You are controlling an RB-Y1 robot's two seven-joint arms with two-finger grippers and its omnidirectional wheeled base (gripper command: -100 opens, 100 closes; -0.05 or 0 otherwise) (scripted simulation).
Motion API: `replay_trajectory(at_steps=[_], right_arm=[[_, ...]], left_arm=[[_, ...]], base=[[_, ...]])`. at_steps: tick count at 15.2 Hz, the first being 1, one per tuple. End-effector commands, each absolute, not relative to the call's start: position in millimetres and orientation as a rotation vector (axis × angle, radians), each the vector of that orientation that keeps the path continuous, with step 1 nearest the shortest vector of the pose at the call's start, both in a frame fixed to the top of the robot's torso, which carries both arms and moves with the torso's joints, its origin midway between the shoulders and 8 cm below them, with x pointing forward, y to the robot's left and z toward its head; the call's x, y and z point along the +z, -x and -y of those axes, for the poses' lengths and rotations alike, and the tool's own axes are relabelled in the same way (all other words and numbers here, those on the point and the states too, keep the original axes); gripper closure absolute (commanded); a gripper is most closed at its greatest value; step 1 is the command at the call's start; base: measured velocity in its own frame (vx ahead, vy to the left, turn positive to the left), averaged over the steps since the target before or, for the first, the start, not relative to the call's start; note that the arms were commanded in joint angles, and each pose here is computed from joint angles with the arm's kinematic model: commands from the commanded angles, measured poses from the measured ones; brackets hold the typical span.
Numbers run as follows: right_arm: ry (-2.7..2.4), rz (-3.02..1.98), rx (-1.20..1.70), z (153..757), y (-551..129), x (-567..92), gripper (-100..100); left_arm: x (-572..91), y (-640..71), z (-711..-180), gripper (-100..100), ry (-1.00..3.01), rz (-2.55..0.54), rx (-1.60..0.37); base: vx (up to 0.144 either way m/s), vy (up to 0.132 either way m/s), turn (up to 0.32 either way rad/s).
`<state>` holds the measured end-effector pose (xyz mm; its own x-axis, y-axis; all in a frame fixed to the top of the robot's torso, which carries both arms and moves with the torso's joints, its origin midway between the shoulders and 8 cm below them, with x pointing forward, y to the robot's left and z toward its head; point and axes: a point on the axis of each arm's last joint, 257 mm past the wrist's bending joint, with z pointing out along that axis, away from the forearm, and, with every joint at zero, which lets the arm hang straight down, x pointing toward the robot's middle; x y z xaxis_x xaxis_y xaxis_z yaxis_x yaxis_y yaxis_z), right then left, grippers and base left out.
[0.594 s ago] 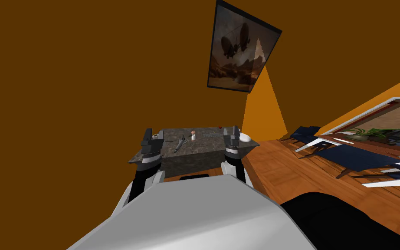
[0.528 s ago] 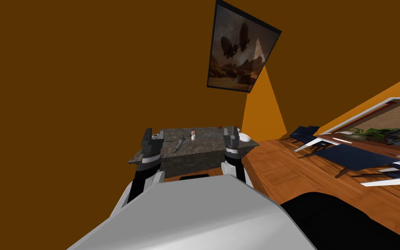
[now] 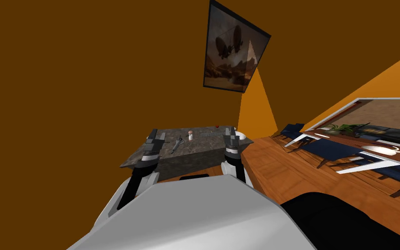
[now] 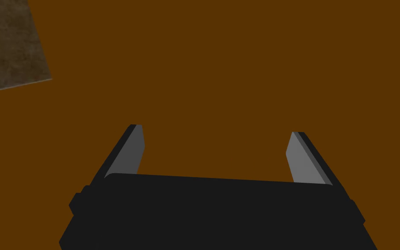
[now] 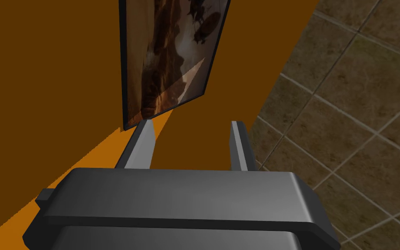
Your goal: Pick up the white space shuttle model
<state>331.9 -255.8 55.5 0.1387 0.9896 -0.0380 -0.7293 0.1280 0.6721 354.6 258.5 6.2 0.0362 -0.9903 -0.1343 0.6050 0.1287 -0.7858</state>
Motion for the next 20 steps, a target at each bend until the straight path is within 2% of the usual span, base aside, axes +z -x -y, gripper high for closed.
replay_trajectory(at_steps=[1, 20], right_arm=[[-0.578, -0.555, 1.347, 256, -332, 56, 0], [-0.578, -0.555, 1.347, 256, -332, 56, 0]], left_arm=[[-2, -363, -263, -100, 0.651, -0.826, -1.343], [-67, -413, -341, -100, 0.953, -0.997, -1.198]], base=[[-0.013, -0.027, -0.101], [-0.006, -0.028, -0.094]])
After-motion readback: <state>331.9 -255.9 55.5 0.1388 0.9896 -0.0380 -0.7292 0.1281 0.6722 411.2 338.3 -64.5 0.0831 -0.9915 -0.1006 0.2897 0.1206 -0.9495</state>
